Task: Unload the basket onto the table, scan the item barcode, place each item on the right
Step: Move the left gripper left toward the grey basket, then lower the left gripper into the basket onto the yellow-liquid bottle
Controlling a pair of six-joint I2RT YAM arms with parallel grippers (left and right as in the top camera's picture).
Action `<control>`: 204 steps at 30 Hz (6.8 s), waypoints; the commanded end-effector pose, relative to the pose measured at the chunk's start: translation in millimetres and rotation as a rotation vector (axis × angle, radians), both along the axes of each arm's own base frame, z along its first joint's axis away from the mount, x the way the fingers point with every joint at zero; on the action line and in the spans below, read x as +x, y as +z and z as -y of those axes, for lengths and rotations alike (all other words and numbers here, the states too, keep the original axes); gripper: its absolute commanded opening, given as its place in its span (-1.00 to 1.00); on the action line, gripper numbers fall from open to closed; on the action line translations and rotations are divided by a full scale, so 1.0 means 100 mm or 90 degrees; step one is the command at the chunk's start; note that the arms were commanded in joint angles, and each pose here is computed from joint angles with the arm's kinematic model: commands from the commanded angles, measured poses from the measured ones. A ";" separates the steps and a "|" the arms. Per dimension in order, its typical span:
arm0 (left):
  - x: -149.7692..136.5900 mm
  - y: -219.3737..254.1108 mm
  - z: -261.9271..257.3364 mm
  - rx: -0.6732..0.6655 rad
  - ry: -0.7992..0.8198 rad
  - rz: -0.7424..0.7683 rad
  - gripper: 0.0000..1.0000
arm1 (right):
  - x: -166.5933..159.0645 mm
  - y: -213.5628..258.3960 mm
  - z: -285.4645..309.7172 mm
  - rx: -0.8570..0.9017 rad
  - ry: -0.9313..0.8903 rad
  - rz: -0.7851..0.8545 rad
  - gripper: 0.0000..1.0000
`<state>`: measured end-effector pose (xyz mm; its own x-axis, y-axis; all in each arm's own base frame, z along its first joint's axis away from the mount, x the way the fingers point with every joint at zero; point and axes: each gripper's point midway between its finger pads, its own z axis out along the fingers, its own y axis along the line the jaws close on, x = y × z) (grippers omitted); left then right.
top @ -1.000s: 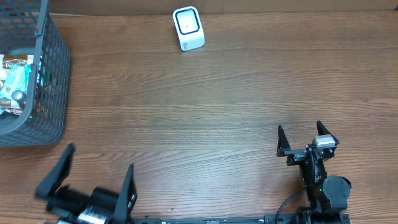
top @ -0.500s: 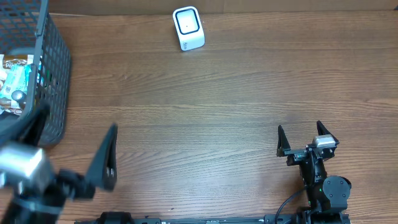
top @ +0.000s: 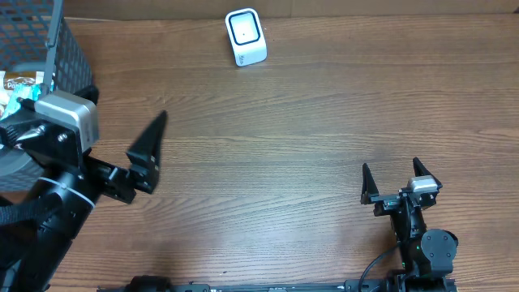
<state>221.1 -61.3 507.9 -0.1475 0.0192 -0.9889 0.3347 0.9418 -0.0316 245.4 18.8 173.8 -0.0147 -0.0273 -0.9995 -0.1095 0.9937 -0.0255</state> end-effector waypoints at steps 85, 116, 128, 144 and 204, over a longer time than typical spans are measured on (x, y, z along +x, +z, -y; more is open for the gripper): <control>1.19 -1.46 -3.11 -0.107 0.614 -0.327 0.68 | 0.00 -0.03 0.02 -0.001 -0.006 0.000 1.00; 1.25 -3.07 -3.44 -0.162 0.562 -0.647 0.96 | 0.00 -0.03 0.02 -0.001 -0.006 0.000 1.00; 1.27 -3.42 -3.45 -0.178 0.549 -0.707 0.95 | 0.00 -0.03 0.02 -0.001 -0.006 0.000 1.00; 1.46 -3.72 -3.43 -0.190 0.519 -0.722 0.83 | 0.00 -0.03 0.02 -0.001 -0.006 0.000 1.00; 1.37 -3.91 -3.39 -0.233 0.653 -0.767 0.29 | 0.00 -0.03 0.02 -0.001 -0.006 0.000 1.00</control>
<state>358.3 281.0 123.4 -0.5971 -0.7630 -0.2475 -0.7768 0.6270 -0.0588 245.4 18.8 173.8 -0.0146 -0.0281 -0.9995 -0.1095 0.9936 -0.0263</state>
